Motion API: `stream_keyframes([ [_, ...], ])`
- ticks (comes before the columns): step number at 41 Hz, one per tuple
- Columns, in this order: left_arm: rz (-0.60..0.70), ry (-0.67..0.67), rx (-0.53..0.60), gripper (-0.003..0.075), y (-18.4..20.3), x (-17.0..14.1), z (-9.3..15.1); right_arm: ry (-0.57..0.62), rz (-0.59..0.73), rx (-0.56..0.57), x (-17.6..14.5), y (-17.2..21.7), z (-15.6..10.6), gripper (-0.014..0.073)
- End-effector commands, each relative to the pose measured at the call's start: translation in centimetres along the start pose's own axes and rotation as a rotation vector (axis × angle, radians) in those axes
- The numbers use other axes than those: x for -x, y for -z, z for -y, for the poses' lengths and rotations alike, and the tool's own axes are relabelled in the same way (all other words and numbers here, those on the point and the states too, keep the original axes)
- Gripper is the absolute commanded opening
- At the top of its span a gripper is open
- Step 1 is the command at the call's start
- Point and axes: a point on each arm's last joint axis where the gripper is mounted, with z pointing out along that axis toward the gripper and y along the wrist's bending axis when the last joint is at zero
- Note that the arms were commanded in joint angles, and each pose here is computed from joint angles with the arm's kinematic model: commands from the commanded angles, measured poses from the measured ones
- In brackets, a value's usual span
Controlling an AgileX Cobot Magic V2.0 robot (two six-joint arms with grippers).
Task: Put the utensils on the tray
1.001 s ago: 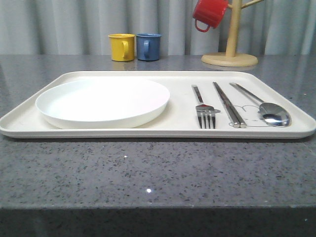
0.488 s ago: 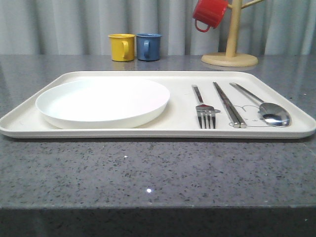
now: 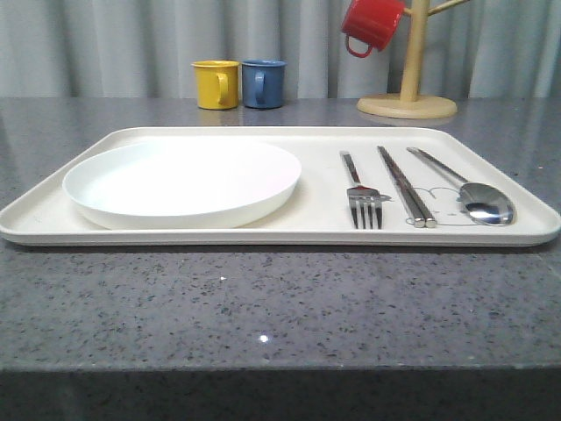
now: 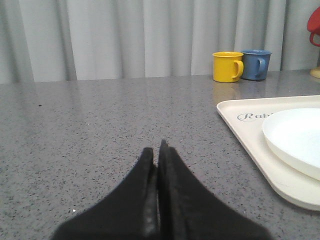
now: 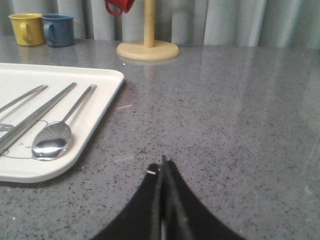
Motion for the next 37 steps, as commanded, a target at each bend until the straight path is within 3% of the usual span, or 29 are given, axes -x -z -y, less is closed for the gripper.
stream_keyframes([
  [1,0.102,0.015,-0.004,-0.0018,0.3,0.9,0.0,0.001,0.122,-0.014,0.8,0.2,0.1,-0.0068],
  [37,0.102,0.015,-0.004,-0.0018,0.3,0.9,0.0,-0.035,0.239,-0.015,1.8,0.3,0.1,-0.0068],
])
